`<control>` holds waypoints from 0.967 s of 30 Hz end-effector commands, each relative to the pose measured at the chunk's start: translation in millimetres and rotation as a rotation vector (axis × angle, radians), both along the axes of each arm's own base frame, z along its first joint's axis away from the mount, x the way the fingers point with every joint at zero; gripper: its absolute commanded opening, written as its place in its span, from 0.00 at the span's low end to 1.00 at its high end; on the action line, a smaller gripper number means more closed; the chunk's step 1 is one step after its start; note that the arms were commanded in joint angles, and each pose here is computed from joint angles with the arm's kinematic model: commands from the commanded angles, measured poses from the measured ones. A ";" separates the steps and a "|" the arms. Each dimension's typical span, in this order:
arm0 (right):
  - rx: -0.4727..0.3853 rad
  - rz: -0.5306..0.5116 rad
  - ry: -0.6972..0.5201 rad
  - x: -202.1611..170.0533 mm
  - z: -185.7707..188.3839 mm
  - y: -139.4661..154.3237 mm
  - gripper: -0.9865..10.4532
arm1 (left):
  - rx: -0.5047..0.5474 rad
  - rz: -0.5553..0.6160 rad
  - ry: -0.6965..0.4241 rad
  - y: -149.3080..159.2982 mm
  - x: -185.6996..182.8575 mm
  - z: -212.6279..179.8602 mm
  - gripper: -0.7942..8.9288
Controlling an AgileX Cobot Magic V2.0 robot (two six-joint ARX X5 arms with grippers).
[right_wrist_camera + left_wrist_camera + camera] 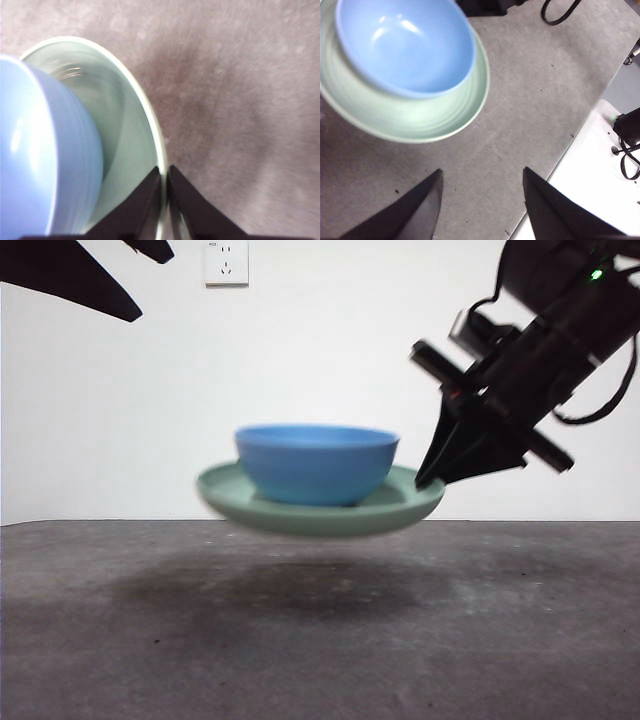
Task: Pick up the blue bowl, put it on the green plate, put it on desk
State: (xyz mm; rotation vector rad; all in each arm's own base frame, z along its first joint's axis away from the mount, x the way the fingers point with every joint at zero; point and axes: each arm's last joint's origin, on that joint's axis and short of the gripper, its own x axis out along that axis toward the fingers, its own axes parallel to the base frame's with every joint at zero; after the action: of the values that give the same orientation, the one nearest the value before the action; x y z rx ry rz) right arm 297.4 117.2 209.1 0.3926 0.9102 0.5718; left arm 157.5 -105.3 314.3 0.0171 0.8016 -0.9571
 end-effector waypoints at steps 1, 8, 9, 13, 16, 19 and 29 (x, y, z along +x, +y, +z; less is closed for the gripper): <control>0.029 -0.015 0.020 8.0 -6.2 9.4 0.10 | -0.007 -0.014 -0.009 -2.3 0.9 1.4 0.35; 0.030 -0.030 0.069 17.6 -31.2 20.9 0.10 | -0.007 -0.014 -0.009 -2.3 0.9 1.4 0.35; 0.028 -0.030 0.078 18.7 -34.5 22.3 0.10 | -0.007 -0.014 -0.009 -2.3 0.9 1.5 0.35; 0.015 -0.032 0.104 22.6 -45.8 24.7 0.10 | -0.007 -0.014 -0.009 -2.3 0.9 1.4 0.35; 0.007 -0.035 0.115 23.6 -49.8 24.9 0.10 | -0.007 -0.014 -0.009 -2.3 0.9 1.4 0.35; 0.003 -0.039 0.114 23.7 -50.3 24.8 0.10 | -0.007 -0.014 -0.009 -2.3 0.9 1.4 0.35; -0.003 -0.051 0.116 23.5 -50.0 24.4 0.25 | -0.006 -0.014 -0.007 -2.2 0.8 1.3 0.35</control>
State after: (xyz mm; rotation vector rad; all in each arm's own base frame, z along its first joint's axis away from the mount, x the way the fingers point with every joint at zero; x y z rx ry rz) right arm 316.1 137.8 157.2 0.4367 1.0187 0.5051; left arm 157.5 -105.3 314.3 0.0172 0.8020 -0.9571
